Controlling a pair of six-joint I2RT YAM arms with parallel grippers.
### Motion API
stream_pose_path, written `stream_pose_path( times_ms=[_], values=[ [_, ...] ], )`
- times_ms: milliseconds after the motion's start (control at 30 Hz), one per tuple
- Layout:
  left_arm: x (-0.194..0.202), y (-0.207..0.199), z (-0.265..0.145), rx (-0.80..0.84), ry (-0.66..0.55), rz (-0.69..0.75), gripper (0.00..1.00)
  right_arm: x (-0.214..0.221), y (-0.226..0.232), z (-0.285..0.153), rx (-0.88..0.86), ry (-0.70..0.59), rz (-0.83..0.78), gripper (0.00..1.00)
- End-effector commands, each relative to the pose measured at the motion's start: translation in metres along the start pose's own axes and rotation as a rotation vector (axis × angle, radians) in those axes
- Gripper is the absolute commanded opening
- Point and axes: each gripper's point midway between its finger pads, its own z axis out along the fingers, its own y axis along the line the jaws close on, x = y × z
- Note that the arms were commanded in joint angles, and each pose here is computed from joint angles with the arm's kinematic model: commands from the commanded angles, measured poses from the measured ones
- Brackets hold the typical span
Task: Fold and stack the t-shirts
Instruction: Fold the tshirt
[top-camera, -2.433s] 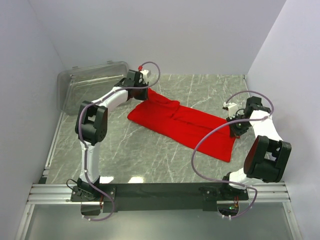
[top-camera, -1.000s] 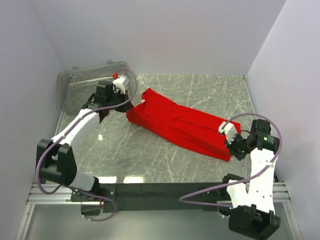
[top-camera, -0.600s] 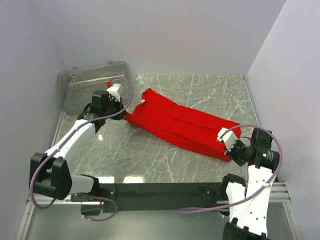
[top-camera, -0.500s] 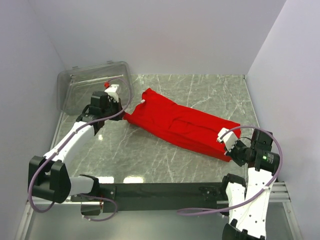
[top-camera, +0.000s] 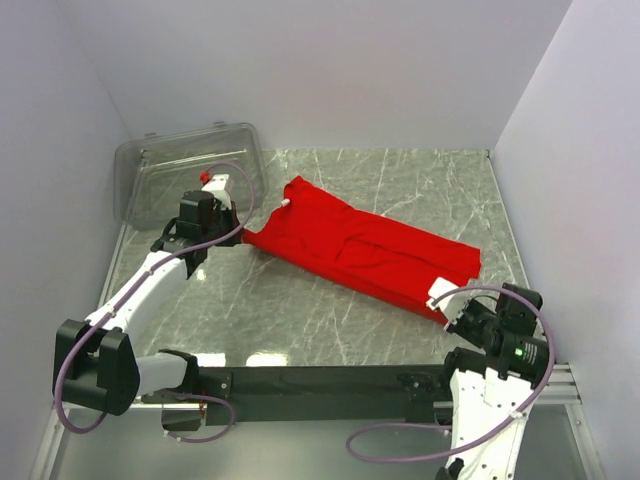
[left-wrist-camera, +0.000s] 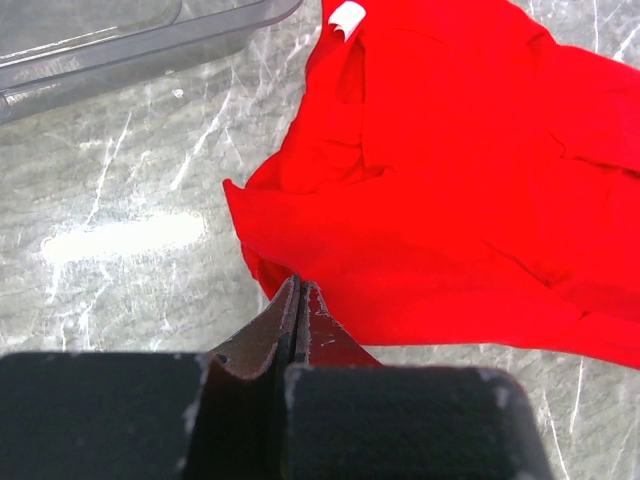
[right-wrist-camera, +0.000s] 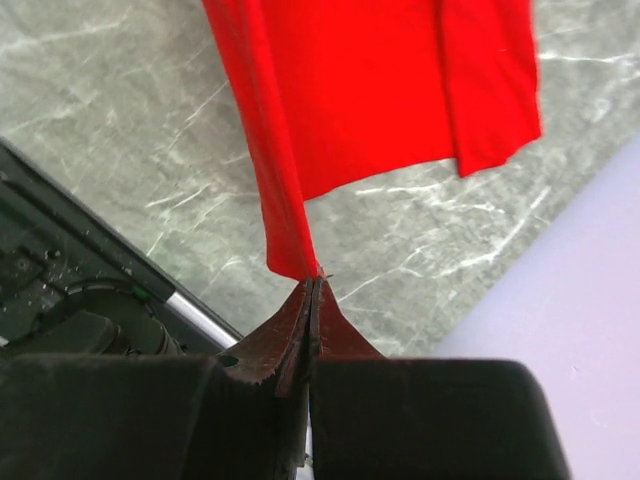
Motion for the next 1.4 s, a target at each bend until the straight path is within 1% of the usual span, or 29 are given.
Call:
stream_pose_path(
  times_ms=[0, 67, 200, 267, 367, 433, 567, 667, 700, 767, 800, 867, 900, 967, 1000, 1100, 1200, 1367],
  values=[
    [-0.017, -0.003, -0.001, 0.014, -0.066, -0.017, 0.01, 0.012, 0.021, 0.002, -0.139, 0.059, 0.004, 0.00],
    [-0.022, -0.006, -0.002, 0.021, -0.077, -0.017, 0.01, 0.009, 0.022, 0.004, -0.174, 0.053, 0.036, 0.00],
    [-0.032, -0.011, -0.003, 0.044, -0.104, -0.018, 0.01, 0.004, 0.028, 0.012, -0.265, 0.027, 0.052, 0.00],
    [-0.035, -0.013, -0.002, 0.053, -0.106, -0.017, 0.01, 0.004, 0.031, 0.017, -0.335, 0.038, 0.091, 0.00],
    [-0.042, -0.017, -0.002, 0.069, -0.124, -0.014, 0.01, 0.006, 0.032, 0.021, -0.390, 0.056, 0.129, 0.00],
    [-0.045, -0.020, 0.000, 0.081, -0.128, -0.012, 0.01, 0.005, 0.026, 0.026, -0.370, 0.055, 0.157, 0.00],
    [-0.052, -0.029, 0.006, 0.131, -0.129, -0.008, 0.01, 0.003, 0.015, 0.038, -0.339, 0.064, 0.270, 0.00],
    [-0.063, -0.035, 0.015, 0.153, -0.142, -0.006, 0.01, 0.006, 0.000, 0.047, -0.301, 0.082, 0.298, 0.00],
    [-0.074, -0.038, 0.016, 0.163, -0.162, 0.000, 0.01, 0.010, -0.002, 0.050, -0.287, 0.102, 0.323, 0.00],
    [-0.076, -0.038, 0.028, 0.161, -0.150, 0.002, 0.01, 0.013, -0.012, 0.058, -0.261, 0.120, 0.344, 0.00],
    [-0.087, -0.043, 0.030, 0.171, -0.169, 0.013, 0.01, 0.017, -0.014, 0.060, -0.254, 0.138, 0.354, 0.00],
    [-0.085, -0.043, 0.046, 0.172, -0.144, 0.017, 0.01, 0.021, -0.021, 0.068, -0.233, 0.156, 0.382, 0.00],
    [-0.093, -0.047, 0.049, 0.179, -0.152, 0.026, 0.01, 0.025, -0.023, 0.070, -0.225, 0.176, 0.389, 0.00],
    [-0.086, -0.046, 0.067, 0.179, -0.116, 0.033, 0.01, 0.028, -0.028, 0.076, -0.210, 0.188, 0.412, 0.00],
    [-0.091, -0.048, 0.071, 0.184, -0.119, 0.040, 0.01, 0.029, -0.031, 0.078, -0.200, 0.192, 0.419, 0.00],
    [-0.080, -0.046, 0.095, 0.181, -0.071, 0.046, 0.01, 0.031, -0.042, 0.087, -0.167, 0.202, 0.448, 0.00],
    [-0.069, -0.045, 0.110, 0.190, -0.024, 0.050, 0.01, 0.036, -0.042, 0.096, -0.191, 0.227, 0.475, 0.00],
    [-0.059, -0.043, 0.120, 0.192, 0.007, 0.054, 0.01, 0.042, -0.048, 0.110, -0.190, 0.245, 0.502, 0.00]
  ],
)
